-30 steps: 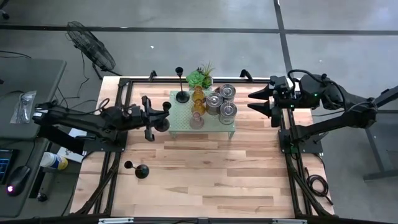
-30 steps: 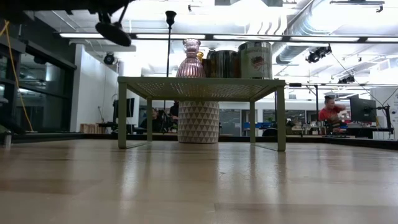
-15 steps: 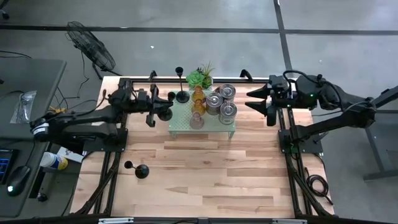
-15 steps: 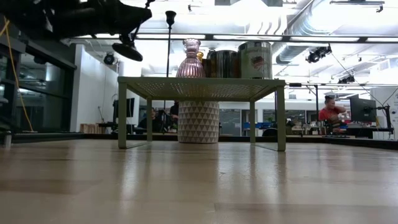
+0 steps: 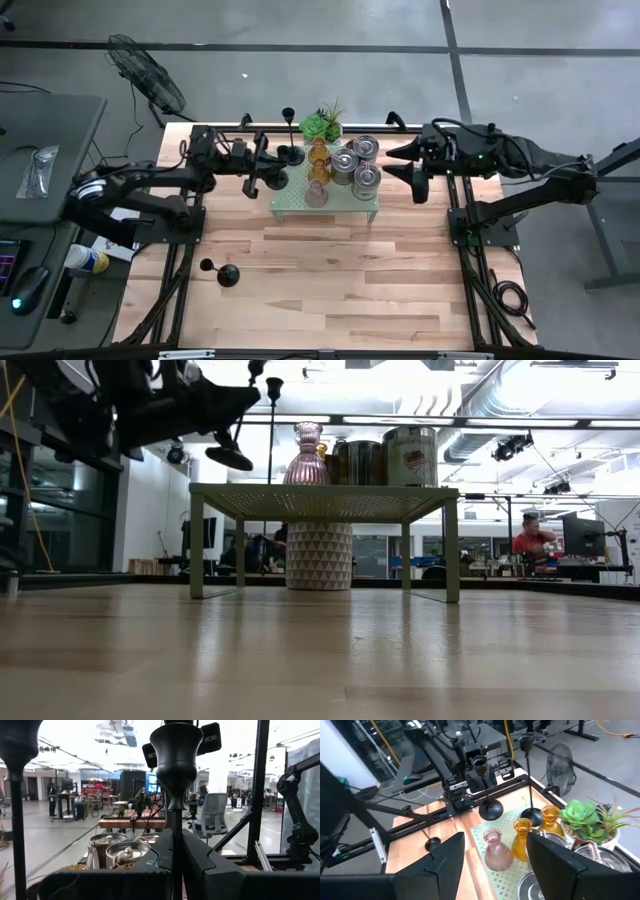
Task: Pick & Place candle stick holders
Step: Put the right black candle holder on the shelf
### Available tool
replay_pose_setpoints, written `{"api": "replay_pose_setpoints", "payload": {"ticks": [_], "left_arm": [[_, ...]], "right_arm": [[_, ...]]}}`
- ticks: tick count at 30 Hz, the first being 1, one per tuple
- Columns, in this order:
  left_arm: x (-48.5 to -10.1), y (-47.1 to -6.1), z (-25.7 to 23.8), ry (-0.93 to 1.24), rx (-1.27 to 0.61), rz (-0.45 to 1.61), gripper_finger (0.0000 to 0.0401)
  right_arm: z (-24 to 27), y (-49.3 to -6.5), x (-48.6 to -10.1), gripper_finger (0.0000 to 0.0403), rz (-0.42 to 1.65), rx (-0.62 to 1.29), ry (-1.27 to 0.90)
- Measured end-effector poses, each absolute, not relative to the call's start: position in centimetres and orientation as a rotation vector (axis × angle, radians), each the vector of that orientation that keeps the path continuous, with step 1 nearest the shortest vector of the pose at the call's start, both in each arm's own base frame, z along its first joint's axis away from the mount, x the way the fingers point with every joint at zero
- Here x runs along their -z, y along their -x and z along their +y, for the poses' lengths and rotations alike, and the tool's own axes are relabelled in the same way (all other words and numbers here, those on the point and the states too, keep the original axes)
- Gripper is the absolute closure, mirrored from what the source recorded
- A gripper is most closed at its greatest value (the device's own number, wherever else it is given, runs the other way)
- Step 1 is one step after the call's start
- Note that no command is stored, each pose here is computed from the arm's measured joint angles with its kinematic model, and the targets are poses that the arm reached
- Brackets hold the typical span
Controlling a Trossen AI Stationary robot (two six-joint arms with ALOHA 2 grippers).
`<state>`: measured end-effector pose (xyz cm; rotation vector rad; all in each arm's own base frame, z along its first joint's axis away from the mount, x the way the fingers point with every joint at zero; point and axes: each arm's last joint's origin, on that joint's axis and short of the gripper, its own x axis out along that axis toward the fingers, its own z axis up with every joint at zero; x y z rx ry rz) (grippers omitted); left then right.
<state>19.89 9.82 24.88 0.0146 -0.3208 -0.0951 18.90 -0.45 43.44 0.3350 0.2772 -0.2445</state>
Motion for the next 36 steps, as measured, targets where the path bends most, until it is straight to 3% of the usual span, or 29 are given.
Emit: {"api": "replay_pose_setpoints", "payload": {"ticks": [36], "left_arm": [[-21.4, -21.7, 12.0, 0.024, 0.004, -0.39, 0.0394]], "right_arm": [[-0.5, -18.9, -43.4, 0.0197, 0.269, 0.265, -0.376]]}}
